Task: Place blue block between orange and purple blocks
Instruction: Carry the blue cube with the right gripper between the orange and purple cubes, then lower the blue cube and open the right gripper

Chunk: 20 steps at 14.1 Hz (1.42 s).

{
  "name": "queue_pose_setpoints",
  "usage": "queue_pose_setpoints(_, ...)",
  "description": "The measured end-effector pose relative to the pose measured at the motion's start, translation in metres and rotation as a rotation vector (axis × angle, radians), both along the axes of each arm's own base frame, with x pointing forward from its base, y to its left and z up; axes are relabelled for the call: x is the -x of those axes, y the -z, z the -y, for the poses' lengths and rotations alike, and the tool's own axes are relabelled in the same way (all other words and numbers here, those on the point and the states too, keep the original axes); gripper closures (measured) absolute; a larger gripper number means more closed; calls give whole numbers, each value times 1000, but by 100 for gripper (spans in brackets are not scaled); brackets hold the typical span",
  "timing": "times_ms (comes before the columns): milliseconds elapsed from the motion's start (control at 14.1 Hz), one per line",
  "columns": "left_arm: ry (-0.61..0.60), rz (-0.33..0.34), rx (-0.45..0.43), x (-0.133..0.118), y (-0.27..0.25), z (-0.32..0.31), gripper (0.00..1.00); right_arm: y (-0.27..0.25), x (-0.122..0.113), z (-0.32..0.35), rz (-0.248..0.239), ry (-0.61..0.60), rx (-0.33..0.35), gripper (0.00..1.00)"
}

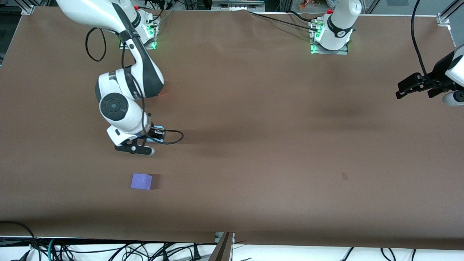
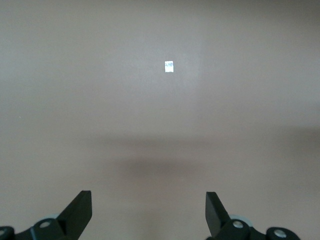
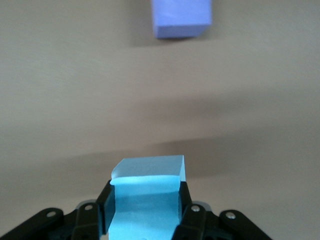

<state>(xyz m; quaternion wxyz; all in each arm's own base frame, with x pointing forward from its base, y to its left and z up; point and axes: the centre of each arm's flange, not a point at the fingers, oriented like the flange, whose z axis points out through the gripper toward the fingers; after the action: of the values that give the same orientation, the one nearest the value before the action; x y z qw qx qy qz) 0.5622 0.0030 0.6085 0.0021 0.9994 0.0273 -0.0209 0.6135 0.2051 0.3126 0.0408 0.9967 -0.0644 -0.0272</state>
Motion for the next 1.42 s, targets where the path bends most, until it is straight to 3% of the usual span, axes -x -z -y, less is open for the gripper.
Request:
queue_pose_setpoints(355,23,-19,1,-1,6,-3,0,49,34,65,39,-17,-57,47)
queue_pose_setpoints(853,37,-13,1,-3,4,2,0,81,58,73,99,-30,-68,47)
queue_pose_setpoints(924,40,-9,1,-3,2,4,0,82,59,73,104,-38,-69,43)
queue_pose_setpoints(1208,45,-5,1,-3,0,7,0,56,43,78,116,-114,-70,1)
queue_pose_setpoints(1421,46,-5,1,-3,-1,7,0,-8,13,94,55,-183,-61,0)
